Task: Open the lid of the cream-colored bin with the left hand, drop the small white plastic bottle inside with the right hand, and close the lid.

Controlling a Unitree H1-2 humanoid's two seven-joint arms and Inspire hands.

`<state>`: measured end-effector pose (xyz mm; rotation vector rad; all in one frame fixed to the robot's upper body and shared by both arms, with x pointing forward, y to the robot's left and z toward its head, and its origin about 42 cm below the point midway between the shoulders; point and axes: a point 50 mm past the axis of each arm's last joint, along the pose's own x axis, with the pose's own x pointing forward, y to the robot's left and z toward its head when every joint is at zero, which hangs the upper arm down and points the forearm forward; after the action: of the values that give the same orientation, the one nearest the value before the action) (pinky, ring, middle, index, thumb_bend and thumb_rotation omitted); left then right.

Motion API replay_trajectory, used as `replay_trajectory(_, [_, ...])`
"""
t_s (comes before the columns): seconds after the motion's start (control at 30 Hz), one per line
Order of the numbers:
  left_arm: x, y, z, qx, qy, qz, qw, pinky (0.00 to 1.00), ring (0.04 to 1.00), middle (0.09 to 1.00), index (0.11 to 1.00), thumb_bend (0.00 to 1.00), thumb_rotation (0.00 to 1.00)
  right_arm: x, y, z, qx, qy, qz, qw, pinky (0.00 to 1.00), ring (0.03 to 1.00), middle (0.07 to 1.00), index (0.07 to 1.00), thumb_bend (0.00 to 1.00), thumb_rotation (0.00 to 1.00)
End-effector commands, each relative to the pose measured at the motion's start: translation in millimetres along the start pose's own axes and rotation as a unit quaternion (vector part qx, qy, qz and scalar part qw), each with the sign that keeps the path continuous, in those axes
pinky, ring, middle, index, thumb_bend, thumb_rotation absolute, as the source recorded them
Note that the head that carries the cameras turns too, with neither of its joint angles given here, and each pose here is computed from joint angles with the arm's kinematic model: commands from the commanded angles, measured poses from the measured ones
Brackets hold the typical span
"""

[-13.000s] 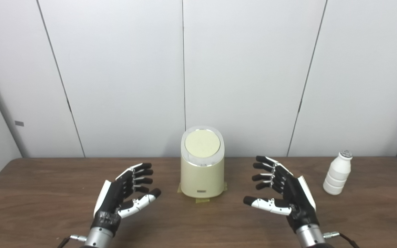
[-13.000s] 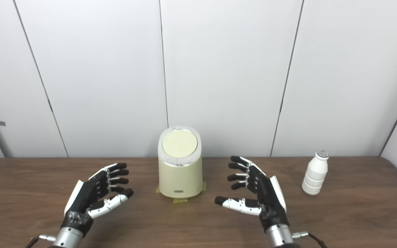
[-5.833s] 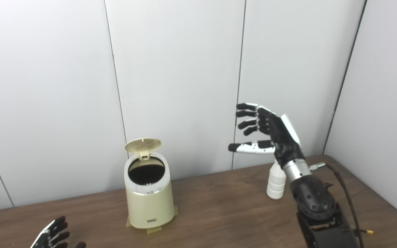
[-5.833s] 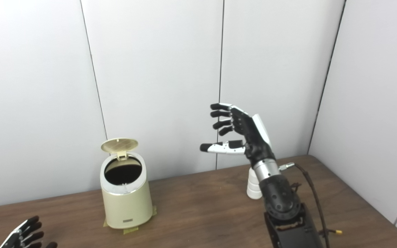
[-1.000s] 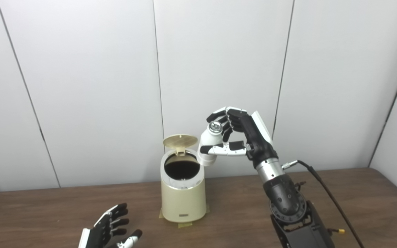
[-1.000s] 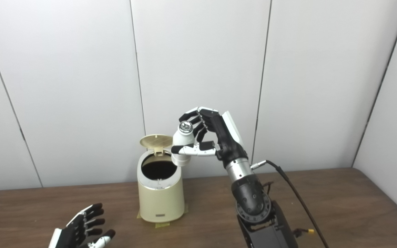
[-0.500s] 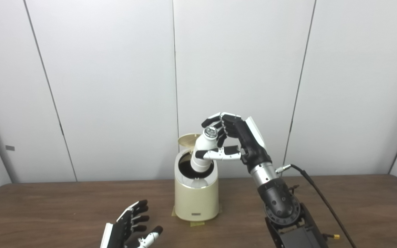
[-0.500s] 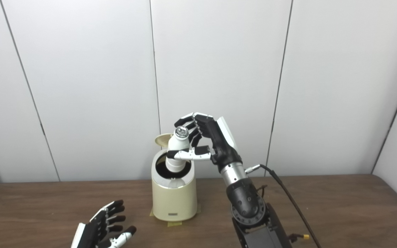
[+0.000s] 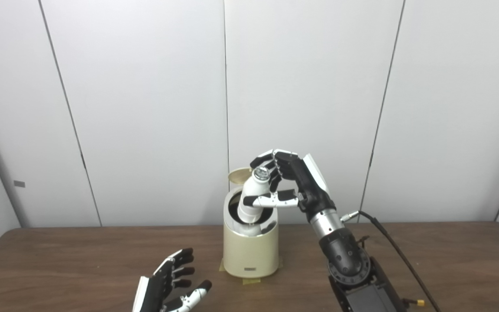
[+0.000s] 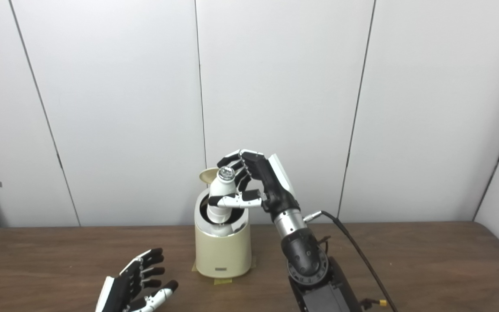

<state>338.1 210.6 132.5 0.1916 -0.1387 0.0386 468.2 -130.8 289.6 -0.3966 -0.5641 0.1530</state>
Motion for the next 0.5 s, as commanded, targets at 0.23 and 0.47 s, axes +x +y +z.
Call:
replay_trajectory(0.23, [7, 0, 23, 0.001, -0.043, 0.008, 0.999, 0.65, 0.746, 0.811, 0.829, 0.64, 0.09, 30, -7, 22, -0.036, -0.083, -0.008, 0.996, 0.28, 0.36, 0.475, 0.556, 0.51, 0.0])
replay_trajectory(0.47, [6, 0, 24, 0.005, -0.043, 0.005, 0.999, 0.66, 0.746, 0.812, 0.835, 0.63, 0.1, 30, -5, 16, -0.063, -0.089, -0.009, 0.994, 0.28, 0.356, 0.474, 0.557, 0.51, 0.0])
